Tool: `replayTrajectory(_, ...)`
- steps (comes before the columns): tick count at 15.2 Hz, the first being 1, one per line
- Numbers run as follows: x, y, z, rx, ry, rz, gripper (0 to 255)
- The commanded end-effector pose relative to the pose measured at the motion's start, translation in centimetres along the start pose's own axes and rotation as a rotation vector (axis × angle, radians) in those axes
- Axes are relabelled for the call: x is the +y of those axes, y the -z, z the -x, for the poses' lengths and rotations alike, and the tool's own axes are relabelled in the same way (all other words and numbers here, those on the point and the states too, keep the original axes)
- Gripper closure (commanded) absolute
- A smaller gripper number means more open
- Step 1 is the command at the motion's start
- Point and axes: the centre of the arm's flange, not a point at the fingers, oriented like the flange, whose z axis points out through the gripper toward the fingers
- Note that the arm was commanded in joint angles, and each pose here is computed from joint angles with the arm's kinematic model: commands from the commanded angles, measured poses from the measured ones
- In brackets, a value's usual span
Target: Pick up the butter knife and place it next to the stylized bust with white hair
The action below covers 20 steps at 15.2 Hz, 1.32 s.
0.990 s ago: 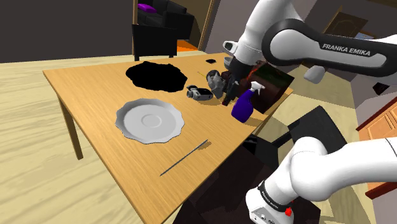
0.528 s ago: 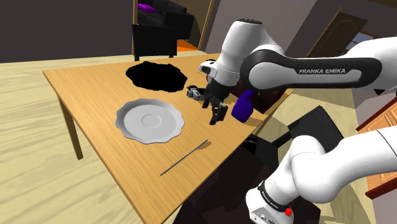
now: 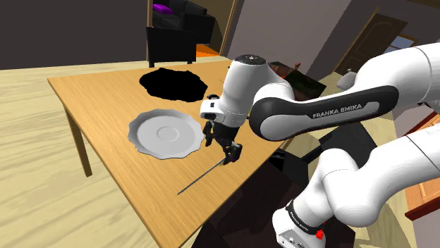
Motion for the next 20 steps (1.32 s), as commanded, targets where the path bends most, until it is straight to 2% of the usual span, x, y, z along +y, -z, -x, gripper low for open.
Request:
replayTrajectory(1,-0.9,-1.1,-0.7,-0.004,0.075,-0.002,0)
replayTrajectory(8,-0.9,-5.1,-0.7,-0.004,0.075,-0.002,0)
replayTrajectory(16,-0.9,-5.1,-0.7,-0.004,0.075,-0.002,0)
replayTrajectory(17,-0.9,-5.1,-0.7,-0.004,0.075,-0.002,255)
replayTrajectory(20,-0.9,-5.1,-0.7,-0.004,0.075,-0.002,255)
